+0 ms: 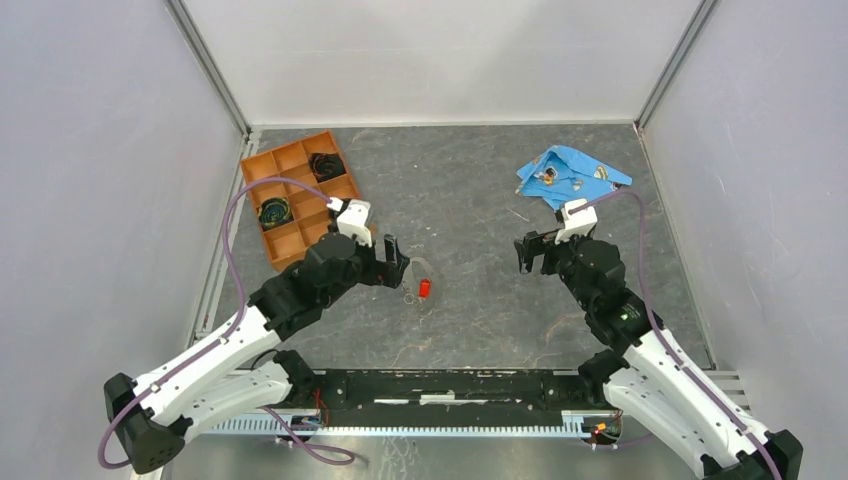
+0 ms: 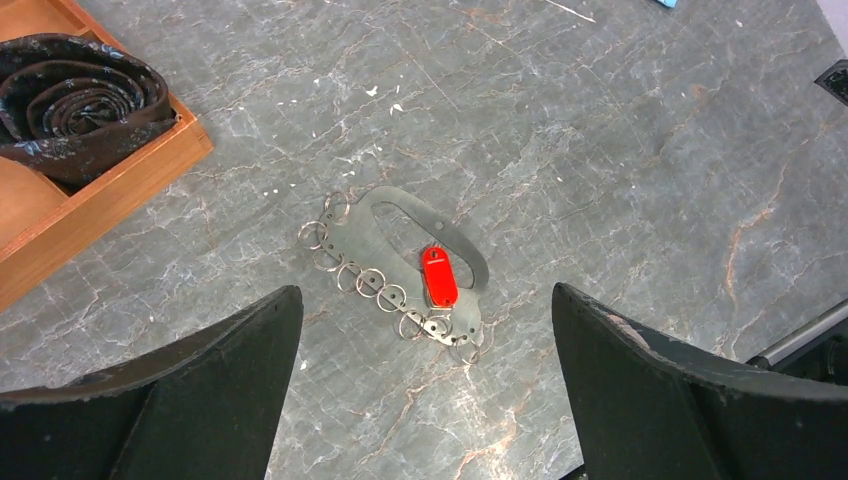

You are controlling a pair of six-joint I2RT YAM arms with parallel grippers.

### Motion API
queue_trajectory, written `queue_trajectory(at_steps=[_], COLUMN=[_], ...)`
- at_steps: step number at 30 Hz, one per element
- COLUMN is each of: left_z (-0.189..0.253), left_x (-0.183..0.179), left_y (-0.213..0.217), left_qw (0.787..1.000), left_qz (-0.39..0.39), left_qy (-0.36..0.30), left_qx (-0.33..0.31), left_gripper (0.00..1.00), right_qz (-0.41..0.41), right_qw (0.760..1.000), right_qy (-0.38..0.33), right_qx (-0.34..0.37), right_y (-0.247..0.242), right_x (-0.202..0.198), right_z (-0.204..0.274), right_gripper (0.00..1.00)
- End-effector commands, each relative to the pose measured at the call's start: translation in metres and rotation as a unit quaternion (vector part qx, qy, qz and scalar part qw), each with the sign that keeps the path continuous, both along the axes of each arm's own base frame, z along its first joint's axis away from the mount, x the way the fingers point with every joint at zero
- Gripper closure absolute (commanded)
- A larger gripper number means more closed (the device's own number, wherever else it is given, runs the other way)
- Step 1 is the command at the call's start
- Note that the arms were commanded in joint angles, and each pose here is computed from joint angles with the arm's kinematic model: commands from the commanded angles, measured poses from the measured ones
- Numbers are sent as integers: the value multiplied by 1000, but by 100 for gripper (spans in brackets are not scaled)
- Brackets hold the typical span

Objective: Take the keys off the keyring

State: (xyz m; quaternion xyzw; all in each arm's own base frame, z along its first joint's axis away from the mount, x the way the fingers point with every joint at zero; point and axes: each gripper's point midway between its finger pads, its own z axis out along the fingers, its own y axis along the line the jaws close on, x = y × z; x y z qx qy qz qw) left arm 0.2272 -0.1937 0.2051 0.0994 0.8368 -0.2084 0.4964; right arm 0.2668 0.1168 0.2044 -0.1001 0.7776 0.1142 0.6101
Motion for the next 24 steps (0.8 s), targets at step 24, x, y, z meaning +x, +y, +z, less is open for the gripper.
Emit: queue_trajectory(at_steps=[24], left_z=[-119], left_x=[12], left_y=[9], left_qw=[979], left_qz=[162], left_qy=[114], left_qx=[-51], left_gripper=[0], right_qz=[39], right_qw=[993], right_qy=[106], right_qx=[20], right_y=[33], right_x=[-2], right_z=[-83], right_gripper=[2])
